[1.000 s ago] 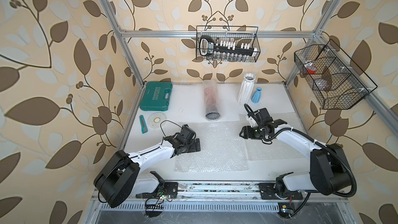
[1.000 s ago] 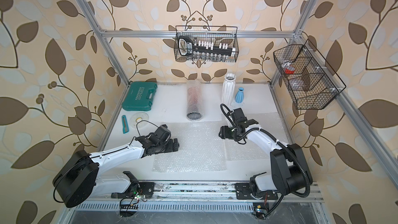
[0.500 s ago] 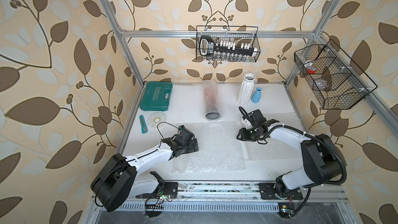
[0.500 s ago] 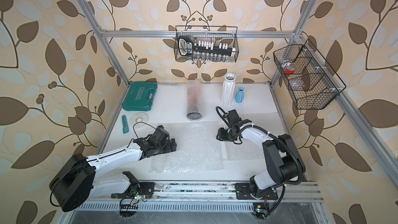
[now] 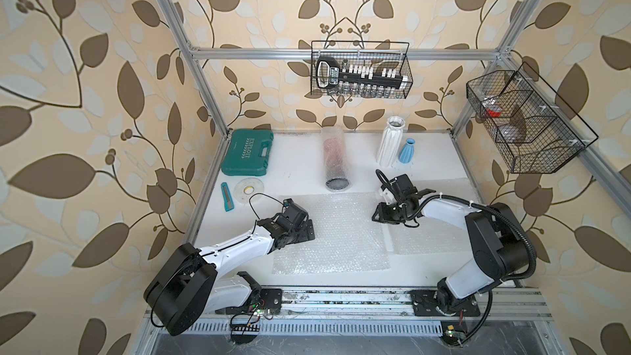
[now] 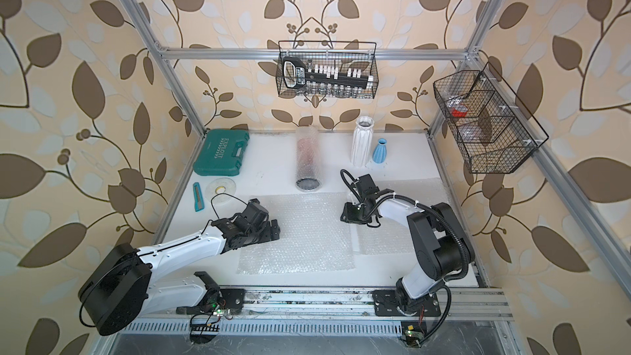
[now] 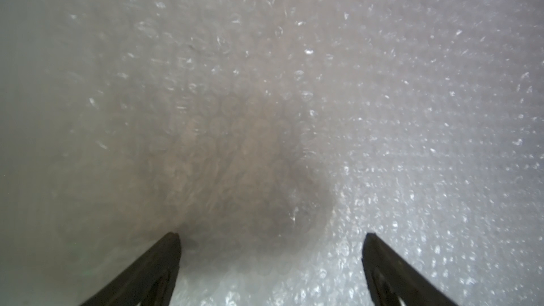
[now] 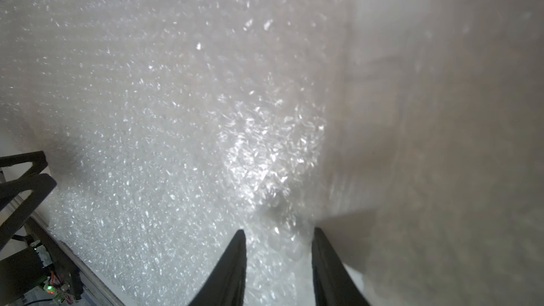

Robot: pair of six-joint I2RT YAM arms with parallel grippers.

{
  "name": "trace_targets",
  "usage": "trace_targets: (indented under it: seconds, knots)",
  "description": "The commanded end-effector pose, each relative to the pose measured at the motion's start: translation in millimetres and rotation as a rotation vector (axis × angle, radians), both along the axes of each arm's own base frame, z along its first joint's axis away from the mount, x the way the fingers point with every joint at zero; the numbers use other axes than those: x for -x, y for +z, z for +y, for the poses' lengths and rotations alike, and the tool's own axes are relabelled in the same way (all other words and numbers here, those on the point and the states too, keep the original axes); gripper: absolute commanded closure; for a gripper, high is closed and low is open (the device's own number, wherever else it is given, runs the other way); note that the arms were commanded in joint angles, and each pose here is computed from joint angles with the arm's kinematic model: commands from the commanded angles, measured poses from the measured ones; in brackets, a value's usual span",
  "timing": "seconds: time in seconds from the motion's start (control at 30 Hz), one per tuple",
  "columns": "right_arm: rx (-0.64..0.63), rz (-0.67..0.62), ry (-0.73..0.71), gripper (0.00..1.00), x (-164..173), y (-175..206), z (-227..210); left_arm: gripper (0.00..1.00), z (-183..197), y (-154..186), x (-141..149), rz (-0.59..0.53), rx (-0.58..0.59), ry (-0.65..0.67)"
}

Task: Unwrap the vase from the bubble wrap
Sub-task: Move the bubble wrap onto the bubble wrap.

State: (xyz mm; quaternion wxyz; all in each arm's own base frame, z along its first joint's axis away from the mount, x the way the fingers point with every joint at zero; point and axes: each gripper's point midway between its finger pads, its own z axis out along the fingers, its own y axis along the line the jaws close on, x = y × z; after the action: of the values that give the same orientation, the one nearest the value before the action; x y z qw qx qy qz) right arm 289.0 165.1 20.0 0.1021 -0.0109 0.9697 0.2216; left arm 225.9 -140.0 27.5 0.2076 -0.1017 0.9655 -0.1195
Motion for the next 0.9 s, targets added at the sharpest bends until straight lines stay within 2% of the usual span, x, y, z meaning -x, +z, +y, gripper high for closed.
trace_targets:
  seconds: [0.0,0.2,0.37,0.5,0.87]
  knots:
    - [-0.018,0.07,0.018,0.72,11,-14,7,0.04,13,-16,17,0.091,-0.045,0.011]
    - [-0.043,0.052,0.022,1.0,10,-8,10,0.05,1,-10,16,0.083,0.008,-0.03]
    - [-0.029,0.01,0.025,1.0,7,9,7,0.03,-8,25,7,0.008,0.059,-0.065]
    - [-0.001,-0.039,0.023,1.0,5,32,1,0.01,-3,65,-1,-0.086,0.052,-0.067]
    - [0.115,-0.158,0.004,1.0,6,102,-29,0.01,34,154,-5,-0.256,-0.109,-0.074]
